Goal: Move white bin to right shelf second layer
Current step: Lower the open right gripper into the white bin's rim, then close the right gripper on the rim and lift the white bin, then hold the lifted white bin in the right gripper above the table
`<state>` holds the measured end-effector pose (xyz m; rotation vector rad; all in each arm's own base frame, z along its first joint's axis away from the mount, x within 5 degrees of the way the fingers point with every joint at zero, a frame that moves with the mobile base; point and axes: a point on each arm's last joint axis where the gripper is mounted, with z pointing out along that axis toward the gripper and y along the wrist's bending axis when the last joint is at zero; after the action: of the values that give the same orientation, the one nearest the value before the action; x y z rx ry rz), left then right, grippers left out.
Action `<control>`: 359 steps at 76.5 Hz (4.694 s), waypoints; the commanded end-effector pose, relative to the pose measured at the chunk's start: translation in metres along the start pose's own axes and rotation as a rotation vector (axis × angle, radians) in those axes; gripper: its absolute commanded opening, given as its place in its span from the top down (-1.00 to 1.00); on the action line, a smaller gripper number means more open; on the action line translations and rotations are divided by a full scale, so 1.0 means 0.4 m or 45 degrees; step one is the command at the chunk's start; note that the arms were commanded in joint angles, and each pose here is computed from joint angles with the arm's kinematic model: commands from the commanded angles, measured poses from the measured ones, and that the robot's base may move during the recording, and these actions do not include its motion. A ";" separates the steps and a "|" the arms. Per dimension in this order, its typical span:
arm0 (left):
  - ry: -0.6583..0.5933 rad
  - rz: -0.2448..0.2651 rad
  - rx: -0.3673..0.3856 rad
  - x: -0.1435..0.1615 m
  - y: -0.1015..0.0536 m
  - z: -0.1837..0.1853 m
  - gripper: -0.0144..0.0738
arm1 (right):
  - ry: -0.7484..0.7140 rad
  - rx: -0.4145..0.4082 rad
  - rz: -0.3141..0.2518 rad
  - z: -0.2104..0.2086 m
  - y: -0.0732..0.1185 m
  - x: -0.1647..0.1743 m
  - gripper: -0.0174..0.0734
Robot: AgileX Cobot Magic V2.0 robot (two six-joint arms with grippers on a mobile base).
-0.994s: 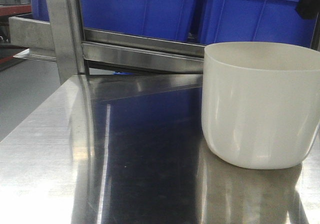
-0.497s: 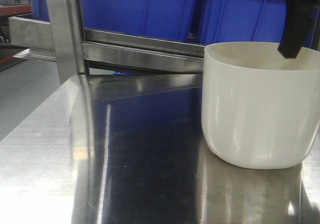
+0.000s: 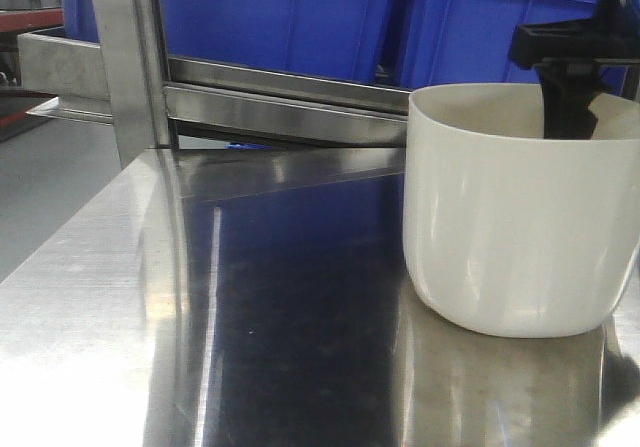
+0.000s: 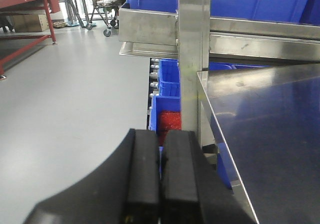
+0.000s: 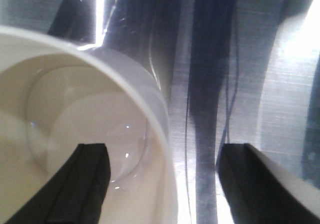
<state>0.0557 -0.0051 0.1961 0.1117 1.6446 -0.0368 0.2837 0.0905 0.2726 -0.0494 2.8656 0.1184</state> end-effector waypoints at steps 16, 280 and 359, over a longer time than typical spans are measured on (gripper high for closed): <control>-0.082 -0.006 0.004 0.009 -0.001 0.003 0.48 | -0.081 -0.011 -0.021 -0.023 0.003 -0.021 -0.64; -0.082 -0.006 0.004 0.009 -0.001 0.003 0.48 | -1.498 -0.087 0.012 -0.325 -0.162 0.381 0.49; -0.082 -0.006 0.004 0.009 -0.001 0.003 0.48 | -1.497 -0.087 0.012 -0.325 -0.162 0.381 0.49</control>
<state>0.0557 -0.0051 0.1961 0.1117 1.6446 -0.0368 0.1047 0.0110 0.3312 0.0329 1.8295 0.1607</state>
